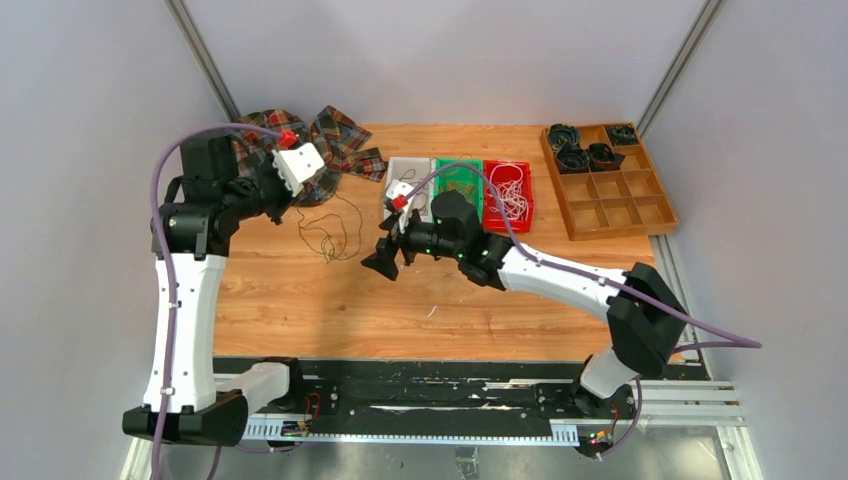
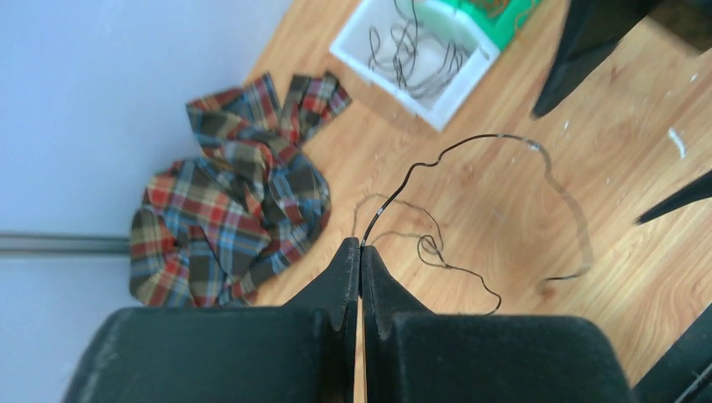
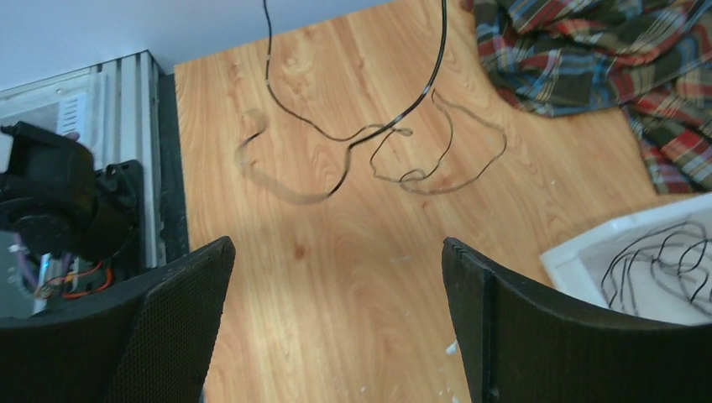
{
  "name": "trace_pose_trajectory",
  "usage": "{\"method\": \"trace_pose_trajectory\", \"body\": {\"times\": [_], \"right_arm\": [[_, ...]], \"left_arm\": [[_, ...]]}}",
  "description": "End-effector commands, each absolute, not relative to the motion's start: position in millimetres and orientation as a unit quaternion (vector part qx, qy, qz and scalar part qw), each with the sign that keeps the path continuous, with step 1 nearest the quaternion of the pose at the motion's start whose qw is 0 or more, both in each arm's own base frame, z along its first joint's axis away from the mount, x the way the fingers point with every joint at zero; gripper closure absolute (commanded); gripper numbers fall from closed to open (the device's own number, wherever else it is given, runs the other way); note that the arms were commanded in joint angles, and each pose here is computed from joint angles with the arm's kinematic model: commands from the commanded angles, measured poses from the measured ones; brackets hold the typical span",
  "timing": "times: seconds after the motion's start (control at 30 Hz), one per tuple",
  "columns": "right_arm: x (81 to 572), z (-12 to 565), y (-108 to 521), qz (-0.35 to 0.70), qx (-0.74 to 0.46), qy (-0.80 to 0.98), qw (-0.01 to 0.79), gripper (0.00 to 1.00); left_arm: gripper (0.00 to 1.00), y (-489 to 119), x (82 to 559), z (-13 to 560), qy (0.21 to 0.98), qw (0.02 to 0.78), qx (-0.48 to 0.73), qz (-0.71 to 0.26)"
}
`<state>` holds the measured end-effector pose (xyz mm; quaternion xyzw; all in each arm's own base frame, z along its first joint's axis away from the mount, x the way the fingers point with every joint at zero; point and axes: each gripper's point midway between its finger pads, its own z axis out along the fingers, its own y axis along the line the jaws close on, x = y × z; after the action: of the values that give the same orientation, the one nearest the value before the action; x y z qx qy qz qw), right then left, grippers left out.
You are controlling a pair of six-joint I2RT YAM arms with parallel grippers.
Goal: Untangle the cables
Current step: Place the cable in the bin.
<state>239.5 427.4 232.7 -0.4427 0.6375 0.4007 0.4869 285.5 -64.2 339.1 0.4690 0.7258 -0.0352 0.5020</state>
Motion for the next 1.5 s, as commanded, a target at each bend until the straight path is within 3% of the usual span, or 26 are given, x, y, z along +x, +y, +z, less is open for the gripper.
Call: {"method": "trace_pose_trajectory", "body": {"times": [0.0,0.43,0.6,0.7,0.83,0.9,0.97,1.03,1.13,1.47], "right_arm": [[264.5,259.4,450.9,0.387,-0.446,0.584,0.556,0.07],[291.3,252.8,485.6,0.395,-0.435,0.573,0.572,0.09],[298.4,240.8,485.4,0.409,-0.42,0.585,0.561,0.14],[317.1,248.9,478.1,0.406,-0.4,0.592,0.57,0.21],[358.8,275.0,456.9,0.409,-0.339,0.602,0.597,0.45],[375.0,289.8,446.7,0.426,-0.312,0.6,0.601,0.48],[385.7,299.6,438.0,0.43,-0.302,0.597,0.606,0.45],[391.0,302.5,428.8,0.416,-0.305,0.597,0.614,0.32],[396.8,296.3,412.4,0.381,-0.303,0.608,0.627,0.23],[426.0,251.1,326.8,0.28,-0.221,0.673,0.648,0.2]], "left_arm": [[1.0,-86.7,279.1,368.7,0.715,0.528,0.454,-0.07],[1.0,-134.3,292.7,419.2,0.67,0.555,0.484,-0.095],[1.0,-149.0,304.6,444.3,0.642,0.574,0.502,-0.08],[1.0,-157.1,316.1,458.8,0.629,0.584,0.508,-0.071],[1.0,-166.7,337.0,480.1,0.616,0.602,0.505,-0.059],[1.0,-170.7,342.1,496.0,0.602,0.617,0.505,-0.049],[1.0,-173.1,346.0,514.4,0.582,0.635,0.507,-0.03],[1.0,-175.2,350.8,525.2,0.568,0.645,0.511,-0.013],[1.0,-179.9,358.3,531.5,0.556,0.651,0.516,0.002],[1.0,-207.4,380.0,536.6,0.528,0.669,0.522,0.025]]}}
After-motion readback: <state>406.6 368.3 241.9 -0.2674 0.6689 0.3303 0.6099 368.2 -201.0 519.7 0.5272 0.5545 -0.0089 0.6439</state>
